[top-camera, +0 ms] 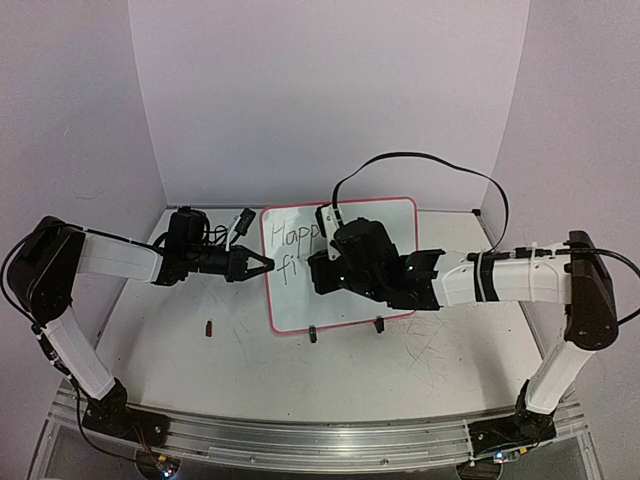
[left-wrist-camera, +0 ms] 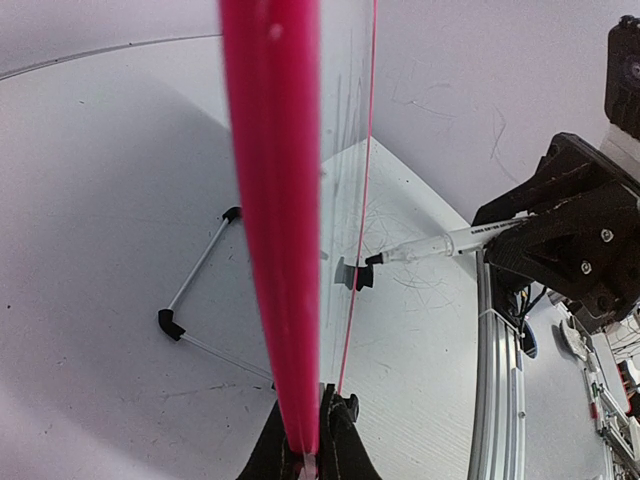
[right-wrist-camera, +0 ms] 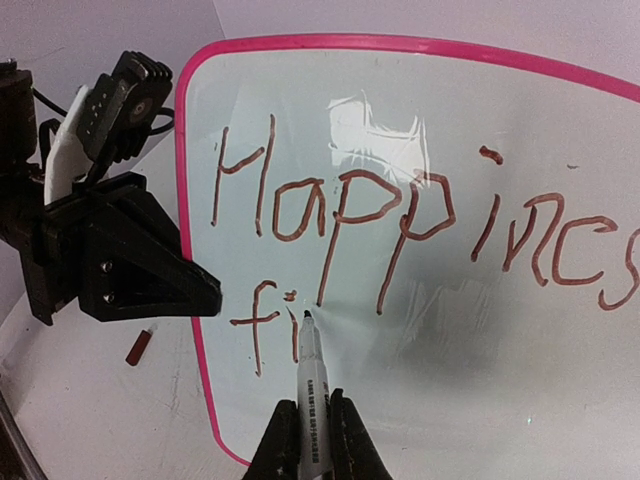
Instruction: Write a sentence on the whiteboard
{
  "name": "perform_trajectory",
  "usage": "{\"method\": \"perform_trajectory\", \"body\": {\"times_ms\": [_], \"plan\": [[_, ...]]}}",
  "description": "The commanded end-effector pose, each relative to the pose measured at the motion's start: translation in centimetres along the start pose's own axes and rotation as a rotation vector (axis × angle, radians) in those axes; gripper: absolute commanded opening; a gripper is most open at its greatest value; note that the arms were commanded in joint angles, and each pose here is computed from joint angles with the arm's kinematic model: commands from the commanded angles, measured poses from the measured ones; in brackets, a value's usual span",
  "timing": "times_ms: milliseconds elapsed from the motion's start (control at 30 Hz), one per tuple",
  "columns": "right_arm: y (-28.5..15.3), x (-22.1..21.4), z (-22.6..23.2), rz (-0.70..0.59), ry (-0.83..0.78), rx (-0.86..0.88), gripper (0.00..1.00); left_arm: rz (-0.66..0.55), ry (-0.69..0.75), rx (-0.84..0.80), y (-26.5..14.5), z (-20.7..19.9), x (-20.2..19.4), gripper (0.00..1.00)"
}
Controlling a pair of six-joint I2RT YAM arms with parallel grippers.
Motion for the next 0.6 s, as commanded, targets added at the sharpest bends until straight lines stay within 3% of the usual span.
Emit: {"method": "perform_trajectory", "body": {"times_ms": [0,567], "plan": [[0.4,1.7,0.2,-0.046,0.012,0.0,0.0,0.003,0.012,0.105,0.5,1.8,0.0,0.0],[0.8,0.7,-0.1,-0.012,0.009,-0.027,0.0,0.001,0.013,0.107,0.4,1.7,0.1,0.0]]}}
Point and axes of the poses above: each gripper's point midway between its finger pads, its own y axis out along the fingers, its own z axis along the line the jaws close on, x = y × z, the point moved 4 cm from there along -y, back along the fingers, and after that the axes turned 10 degrees about -y, right-handed, at the moved point
